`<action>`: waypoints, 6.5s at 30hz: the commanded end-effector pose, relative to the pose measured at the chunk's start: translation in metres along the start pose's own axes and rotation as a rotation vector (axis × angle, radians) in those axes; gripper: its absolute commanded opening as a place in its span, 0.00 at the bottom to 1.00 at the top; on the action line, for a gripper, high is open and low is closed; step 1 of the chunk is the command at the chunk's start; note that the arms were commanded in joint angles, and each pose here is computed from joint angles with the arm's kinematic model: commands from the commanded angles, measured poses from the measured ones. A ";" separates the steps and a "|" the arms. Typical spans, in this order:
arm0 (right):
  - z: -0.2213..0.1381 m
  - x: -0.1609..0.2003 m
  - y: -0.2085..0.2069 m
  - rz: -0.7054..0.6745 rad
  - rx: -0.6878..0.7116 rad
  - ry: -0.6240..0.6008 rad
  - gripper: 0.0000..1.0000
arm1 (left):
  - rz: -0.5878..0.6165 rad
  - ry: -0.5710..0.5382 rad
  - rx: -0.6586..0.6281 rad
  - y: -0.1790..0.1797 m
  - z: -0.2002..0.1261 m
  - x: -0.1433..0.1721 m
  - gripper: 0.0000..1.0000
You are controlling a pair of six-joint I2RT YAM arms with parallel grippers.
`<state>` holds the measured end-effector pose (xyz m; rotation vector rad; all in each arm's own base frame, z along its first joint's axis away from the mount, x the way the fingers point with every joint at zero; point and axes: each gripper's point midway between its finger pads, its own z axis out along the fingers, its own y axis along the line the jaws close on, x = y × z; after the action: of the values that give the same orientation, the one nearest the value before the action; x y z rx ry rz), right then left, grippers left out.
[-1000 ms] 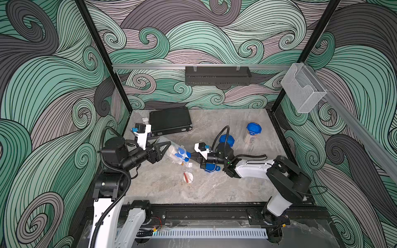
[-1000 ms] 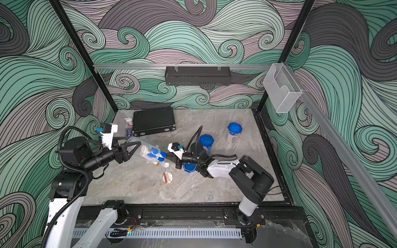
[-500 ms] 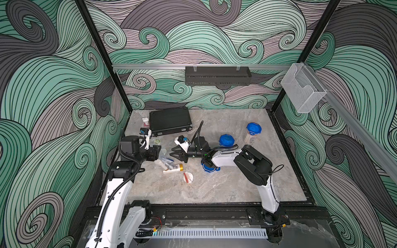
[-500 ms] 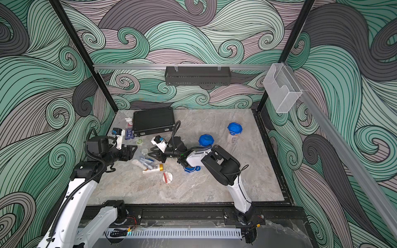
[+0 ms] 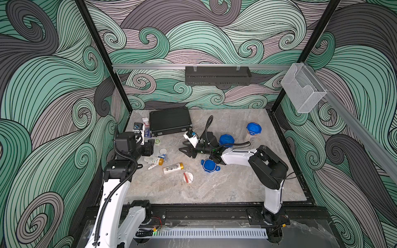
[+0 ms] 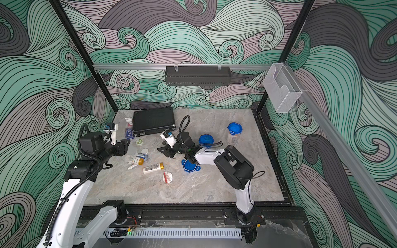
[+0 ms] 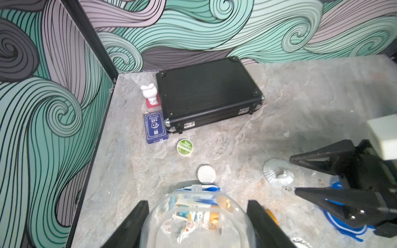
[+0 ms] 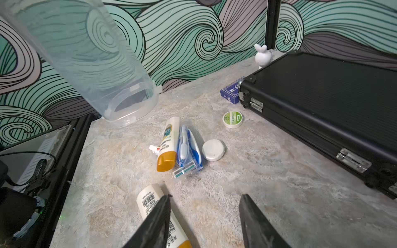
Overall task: Take out toiletry kits
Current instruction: 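Pour the toiletry kits out of the container, then place the container at the center of the board, then pick up the container from the center of the board, then move the container to the center of the board.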
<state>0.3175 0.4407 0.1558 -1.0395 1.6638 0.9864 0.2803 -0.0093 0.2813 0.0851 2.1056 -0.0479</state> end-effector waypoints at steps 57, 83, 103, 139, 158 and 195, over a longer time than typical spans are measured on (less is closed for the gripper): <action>-0.239 0.012 0.016 -0.030 0.491 -0.019 0.85 | -0.180 0.358 0.287 -0.051 0.103 0.043 0.99; -0.257 0.002 -0.074 0.368 0.597 0.667 0.99 | -0.341 0.071 0.357 -0.066 0.008 0.047 0.97; -0.243 0.027 -0.132 -0.023 0.326 1.060 0.99 | -0.337 0.063 0.403 -0.076 0.000 0.051 0.94; -0.215 0.077 -0.123 -0.072 0.137 1.189 0.97 | -0.308 0.087 0.394 -0.077 0.001 0.055 0.93; -0.215 0.042 -0.102 -0.073 0.252 1.085 0.71 | -0.293 0.086 0.390 -0.078 -0.002 0.056 0.93; -0.108 0.074 0.005 0.005 0.130 1.067 0.70 | -0.285 0.094 0.405 -0.082 -0.004 0.060 0.93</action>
<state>0.2698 0.3019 0.1173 -1.6273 2.5135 0.1864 0.2417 -0.0878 0.2269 0.0050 2.1657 -0.6619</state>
